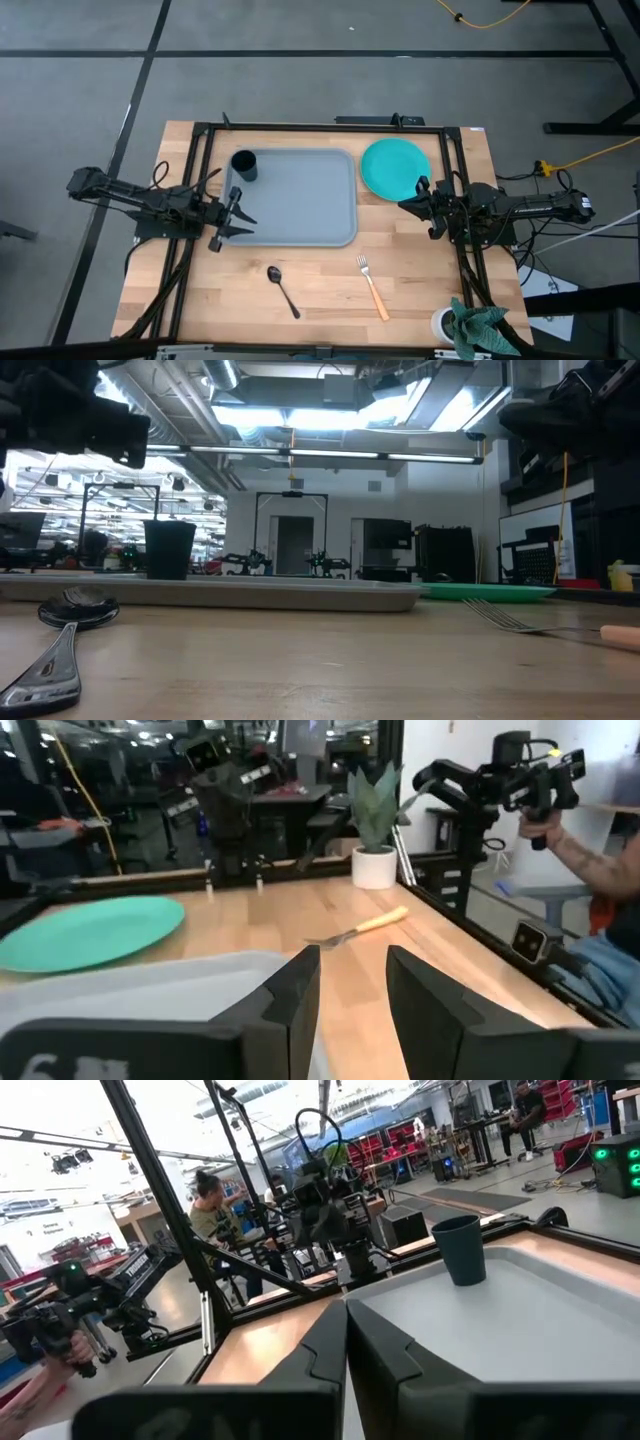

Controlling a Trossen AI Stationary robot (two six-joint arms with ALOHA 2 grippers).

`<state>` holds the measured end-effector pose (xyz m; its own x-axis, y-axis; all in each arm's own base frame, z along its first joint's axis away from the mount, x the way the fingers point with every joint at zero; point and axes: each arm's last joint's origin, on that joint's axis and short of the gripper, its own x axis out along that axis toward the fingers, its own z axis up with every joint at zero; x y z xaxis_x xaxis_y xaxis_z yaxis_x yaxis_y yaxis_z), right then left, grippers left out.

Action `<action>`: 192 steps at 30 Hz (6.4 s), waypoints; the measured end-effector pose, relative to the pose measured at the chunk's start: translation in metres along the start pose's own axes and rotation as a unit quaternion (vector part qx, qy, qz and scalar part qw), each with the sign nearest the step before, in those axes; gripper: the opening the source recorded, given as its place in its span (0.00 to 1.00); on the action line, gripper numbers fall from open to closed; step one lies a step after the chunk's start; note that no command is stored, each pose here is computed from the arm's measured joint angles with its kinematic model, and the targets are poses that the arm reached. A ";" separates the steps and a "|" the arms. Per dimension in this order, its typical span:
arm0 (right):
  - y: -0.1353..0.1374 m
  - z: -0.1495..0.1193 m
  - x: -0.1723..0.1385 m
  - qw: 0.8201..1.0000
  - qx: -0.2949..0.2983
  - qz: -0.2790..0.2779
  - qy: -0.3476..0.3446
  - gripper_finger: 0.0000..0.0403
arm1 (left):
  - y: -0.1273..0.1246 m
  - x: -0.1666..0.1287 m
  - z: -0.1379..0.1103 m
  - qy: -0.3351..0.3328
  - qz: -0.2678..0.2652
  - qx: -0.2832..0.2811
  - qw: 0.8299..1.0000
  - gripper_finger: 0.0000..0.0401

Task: Pick and place plate/cup/fork/spoon on tray
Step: Put the light blue plate on the gray table tray to the bottom right of the black cup

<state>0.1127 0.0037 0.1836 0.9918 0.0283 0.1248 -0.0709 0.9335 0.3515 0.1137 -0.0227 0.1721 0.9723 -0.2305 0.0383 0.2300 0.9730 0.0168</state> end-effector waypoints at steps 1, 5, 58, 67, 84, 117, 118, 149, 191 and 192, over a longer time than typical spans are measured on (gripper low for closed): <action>0.000 0.000 0.000 1.000 0.000 0.000 0.000 0.04 | 0.000 0.000 -0.001 0.005 0.003 0.006 1.000 0.27; 0.000 -0.001 0.000 1.000 -0.002 -0.002 0.004 0.04 | 0.001 -0.003 -0.013 0.068 0.009 0.004 0.998 0.27; 0.020 0.048 0.056 0.986 -0.094 -0.102 0.091 0.09 | 0.007 -0.017 -0.008 0.034 0.071 -0.003 0.997 0.27; 0.018 0.038 0.056 0.968 -0.145 -0.164 0.123 0.35 | 0.007 -0.017 -0.008 0.034 0.069 -0.004 0.997 0.27; 0.011 0.034 0.071 0.972 -0.072 -0.197 0.103 0.38 | 0.007 -0.016 -0.008 0.035 0.069 -0.004 0.997 0.27; 0.014 -0.044 0.098 0.739 -0.287 -0.356 0.495 0.36 | 0.007 -0.016 -0.008 0.035 0.069 -0.003 0.997 0.27; 0.012 -0.047 0.098 0.734 -0.284 -0.362 0.499 0.36 | 0.007 -0.016 -0.008 0.035 0.069 -0.003 0.997 0.27; -0.047 -0.081 0.102 0.633 -0.264 -0.477 0.549 0.36 | 0.007 -0.016 -0.008 0.035 0.069 -0.003 0.997 0.27; 0.047 -0.018 0.258 0.825 -0.356 -0.225 0.378 0.01 | 0.007 -0.016 -0.008 0.035 0.069 -0.002 0.997 0.27; 0.045 -0.023 0.260 0.823 -0.353 -0.227 0.382 0.01 | 0.007 -0.016 -0.008 0.035 0.069 -0.002 0.997 0.27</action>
<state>0.3693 0.0616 0.2104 0.6957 -0.4151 -0.5863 0.1371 0.8779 -0.4588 0.0997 -0.0119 0.1635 0.9952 -0.0936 -0.0292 0.0940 0.9955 0.0119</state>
